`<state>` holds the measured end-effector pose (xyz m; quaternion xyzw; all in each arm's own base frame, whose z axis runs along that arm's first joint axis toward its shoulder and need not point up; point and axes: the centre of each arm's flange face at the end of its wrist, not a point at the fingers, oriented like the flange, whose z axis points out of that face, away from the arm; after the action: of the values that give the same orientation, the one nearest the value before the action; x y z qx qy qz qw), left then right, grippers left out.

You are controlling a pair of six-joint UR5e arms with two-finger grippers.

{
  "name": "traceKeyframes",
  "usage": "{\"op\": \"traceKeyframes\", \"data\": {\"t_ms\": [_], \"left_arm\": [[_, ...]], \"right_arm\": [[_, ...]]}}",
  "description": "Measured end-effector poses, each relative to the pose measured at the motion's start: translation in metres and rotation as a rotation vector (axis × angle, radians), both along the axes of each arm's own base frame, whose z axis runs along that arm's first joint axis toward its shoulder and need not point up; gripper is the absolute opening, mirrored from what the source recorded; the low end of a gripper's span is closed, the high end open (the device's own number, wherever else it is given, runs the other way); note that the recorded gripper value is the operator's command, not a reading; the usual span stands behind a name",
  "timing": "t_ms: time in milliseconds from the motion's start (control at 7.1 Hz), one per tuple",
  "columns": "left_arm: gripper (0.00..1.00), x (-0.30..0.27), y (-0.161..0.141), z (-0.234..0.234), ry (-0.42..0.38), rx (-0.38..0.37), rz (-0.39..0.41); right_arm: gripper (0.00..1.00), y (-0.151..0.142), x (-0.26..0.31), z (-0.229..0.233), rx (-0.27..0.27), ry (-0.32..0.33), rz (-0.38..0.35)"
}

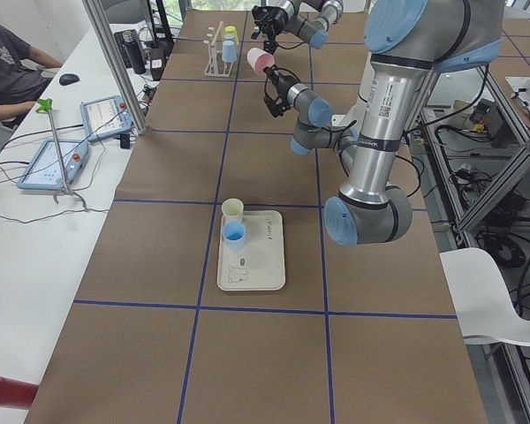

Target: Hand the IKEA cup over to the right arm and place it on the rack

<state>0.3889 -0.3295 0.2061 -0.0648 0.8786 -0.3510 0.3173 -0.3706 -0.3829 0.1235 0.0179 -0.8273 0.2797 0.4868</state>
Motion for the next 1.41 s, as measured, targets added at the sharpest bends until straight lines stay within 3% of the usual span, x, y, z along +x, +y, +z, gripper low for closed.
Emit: {"op": "traceKeyframes", "data": {"t_ms": [1409], "left_arm": [[0.00,0.021,0.001,-0.017,-0.005,-0.012,0.007]], "right_arm": [[1.00,0.000,-0.009,0.005,-0.005,0.012,-0.008]]}}
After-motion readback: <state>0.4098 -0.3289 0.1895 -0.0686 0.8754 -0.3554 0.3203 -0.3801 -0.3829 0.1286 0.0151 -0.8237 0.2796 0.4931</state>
